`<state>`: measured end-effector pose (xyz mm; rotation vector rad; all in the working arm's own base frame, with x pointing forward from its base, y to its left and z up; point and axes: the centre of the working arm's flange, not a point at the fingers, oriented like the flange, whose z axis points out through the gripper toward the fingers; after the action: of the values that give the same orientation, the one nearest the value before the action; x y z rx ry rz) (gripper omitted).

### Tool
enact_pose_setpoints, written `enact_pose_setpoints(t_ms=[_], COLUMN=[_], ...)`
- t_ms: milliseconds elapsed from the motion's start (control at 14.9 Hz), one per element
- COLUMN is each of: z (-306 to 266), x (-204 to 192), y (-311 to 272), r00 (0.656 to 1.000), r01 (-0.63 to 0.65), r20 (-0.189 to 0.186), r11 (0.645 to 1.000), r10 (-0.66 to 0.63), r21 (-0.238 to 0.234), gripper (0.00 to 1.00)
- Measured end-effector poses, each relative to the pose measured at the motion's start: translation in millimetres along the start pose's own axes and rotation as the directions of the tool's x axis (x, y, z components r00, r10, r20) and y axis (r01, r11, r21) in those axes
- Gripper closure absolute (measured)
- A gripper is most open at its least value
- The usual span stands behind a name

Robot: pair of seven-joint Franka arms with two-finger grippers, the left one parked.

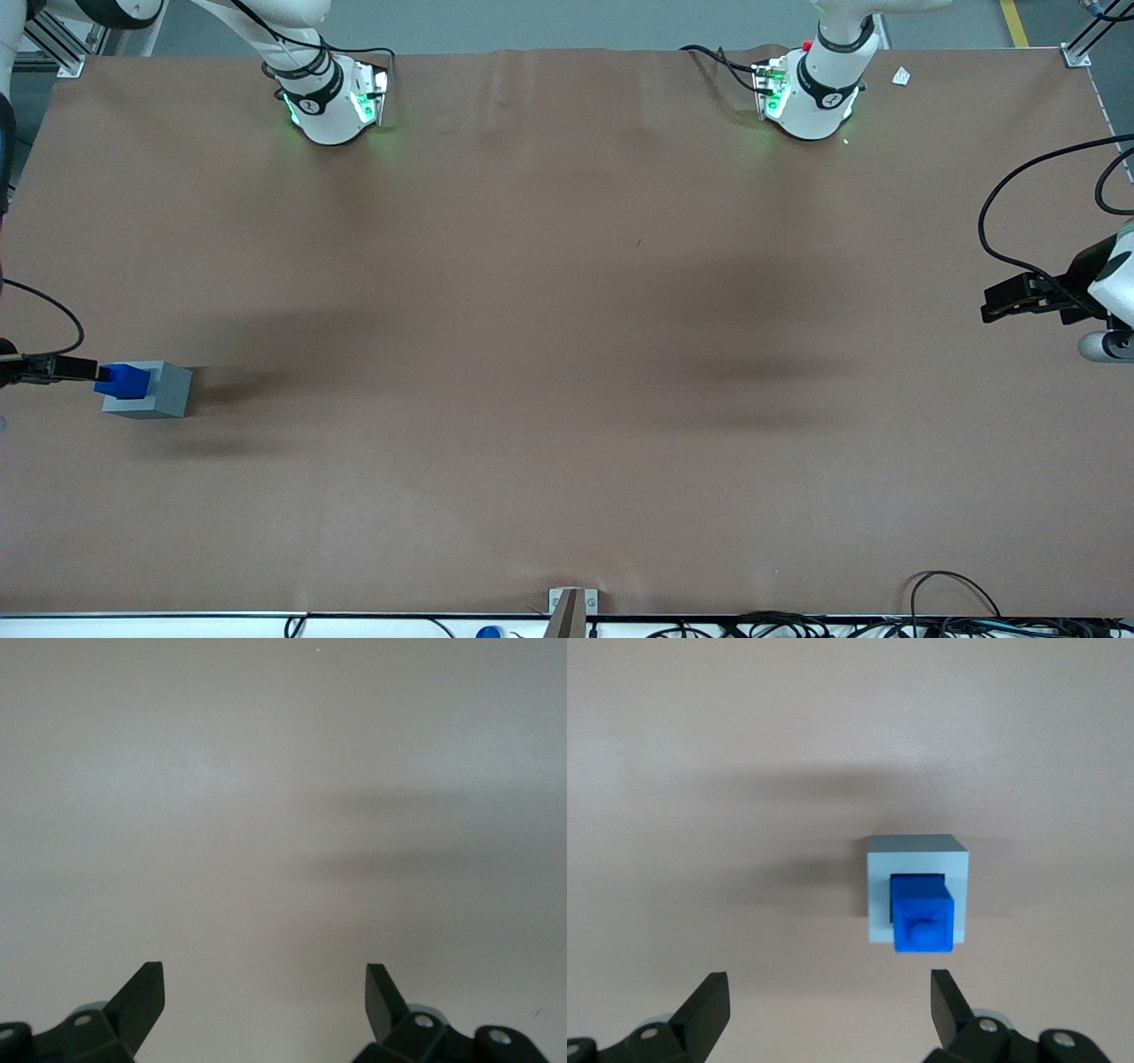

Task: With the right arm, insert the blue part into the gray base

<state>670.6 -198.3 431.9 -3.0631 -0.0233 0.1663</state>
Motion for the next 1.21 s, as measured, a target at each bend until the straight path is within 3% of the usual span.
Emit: enact_pose_setpoints(t_ms=[469, 871, 1206], z=[-63, -105, -114], x=[-18, -48, -117], y=[-94, -137, -164], r00=[0.997, 0.999, 0.995], r01=[-0.079, -0.038, -0.012], r20=[0.021, -0.033, -0.095], r11=[0.997, 0.999, 1.0], r10=[0.079, 0.038, 0.012], r21=[-0.002, -0.008, -0.003], gripper=[0.0, 0.0, 0.0])
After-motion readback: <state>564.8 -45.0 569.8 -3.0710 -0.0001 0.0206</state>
